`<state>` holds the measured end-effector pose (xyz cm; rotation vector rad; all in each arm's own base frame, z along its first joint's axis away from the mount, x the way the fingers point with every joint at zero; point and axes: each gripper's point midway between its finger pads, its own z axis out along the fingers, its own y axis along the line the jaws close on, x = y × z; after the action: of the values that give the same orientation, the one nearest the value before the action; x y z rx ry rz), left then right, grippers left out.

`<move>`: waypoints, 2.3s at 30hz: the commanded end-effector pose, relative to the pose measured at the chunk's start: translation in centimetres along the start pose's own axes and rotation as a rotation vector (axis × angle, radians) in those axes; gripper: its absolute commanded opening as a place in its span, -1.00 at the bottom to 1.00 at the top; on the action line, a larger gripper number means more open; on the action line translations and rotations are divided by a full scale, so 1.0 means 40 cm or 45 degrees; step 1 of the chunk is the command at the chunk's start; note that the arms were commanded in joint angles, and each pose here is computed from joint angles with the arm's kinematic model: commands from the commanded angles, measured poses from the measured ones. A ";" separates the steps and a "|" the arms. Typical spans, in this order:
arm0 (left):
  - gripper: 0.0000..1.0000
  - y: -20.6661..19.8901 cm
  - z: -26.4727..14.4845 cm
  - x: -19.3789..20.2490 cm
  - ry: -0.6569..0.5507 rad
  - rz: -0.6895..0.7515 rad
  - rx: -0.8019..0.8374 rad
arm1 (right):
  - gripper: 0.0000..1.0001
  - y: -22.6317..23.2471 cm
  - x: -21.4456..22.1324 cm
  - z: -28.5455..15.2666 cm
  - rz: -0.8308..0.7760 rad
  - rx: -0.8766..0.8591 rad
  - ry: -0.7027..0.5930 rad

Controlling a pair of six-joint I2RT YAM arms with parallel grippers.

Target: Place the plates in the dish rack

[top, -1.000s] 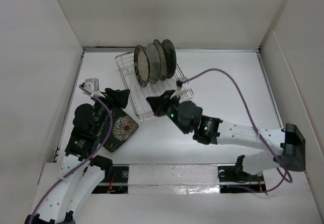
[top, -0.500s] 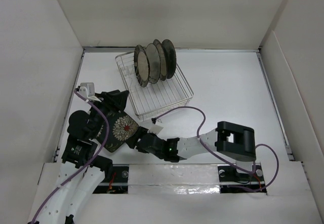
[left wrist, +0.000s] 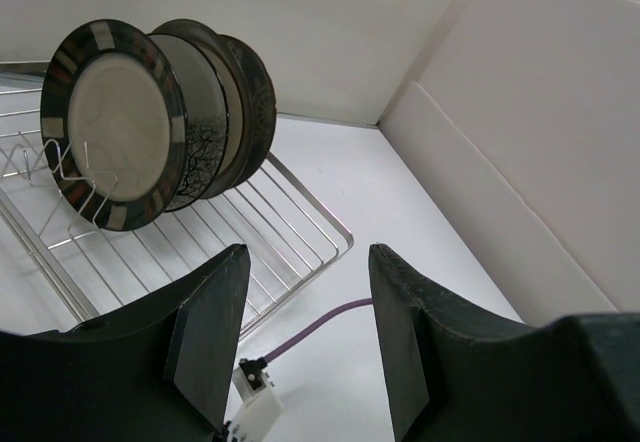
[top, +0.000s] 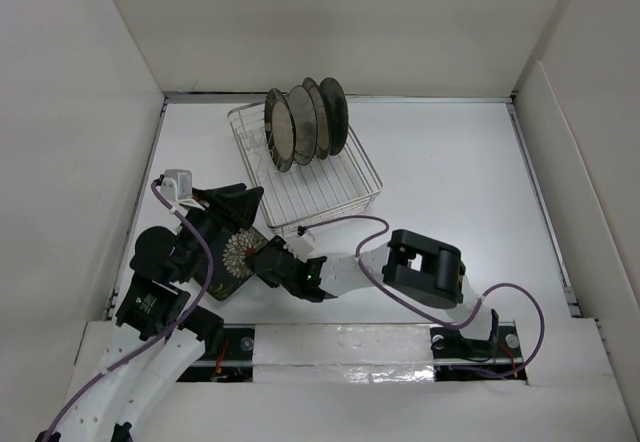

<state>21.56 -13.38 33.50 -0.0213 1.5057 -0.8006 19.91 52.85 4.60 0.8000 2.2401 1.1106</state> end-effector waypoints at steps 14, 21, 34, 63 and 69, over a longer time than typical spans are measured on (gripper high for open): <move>-0.05 -0.061 -0.034 -0.100 -0.136 0.027 0.074 | -1.00 -0.031 0.007 -0.100 -0.152 0.035 -0.184; -0.05 -0.064 -0.040 -0.140 -0.195 0.012 0.049 | -1.00 0.096 -0.120 -0.257 -0.647 0.041 -0.558; -0.04 -0.065 -0.111 -0.265 -0.387 -0.003 -0.033 | -1.00 0.531 -0.274 -0.496 -0.993 -0.335 -0.824; -0.04 -0.033 -0.144 -0.245 -0.507 -0.036 -0.022 | -1.00 0.773 -0.780 -0.378 -0.827 -0.111 -1.547; -0.05 -0.035 -0.182 -0.268 -0.590 -0.054 -0.004 | -1.00 0.771 -0.781 -0.299 -0.856 -0.087 -1.533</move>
<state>17.05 -7.09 40.73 -0.2104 1.1711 -0.7598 42.67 42.42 33.13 0.1699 1.4045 -0.0049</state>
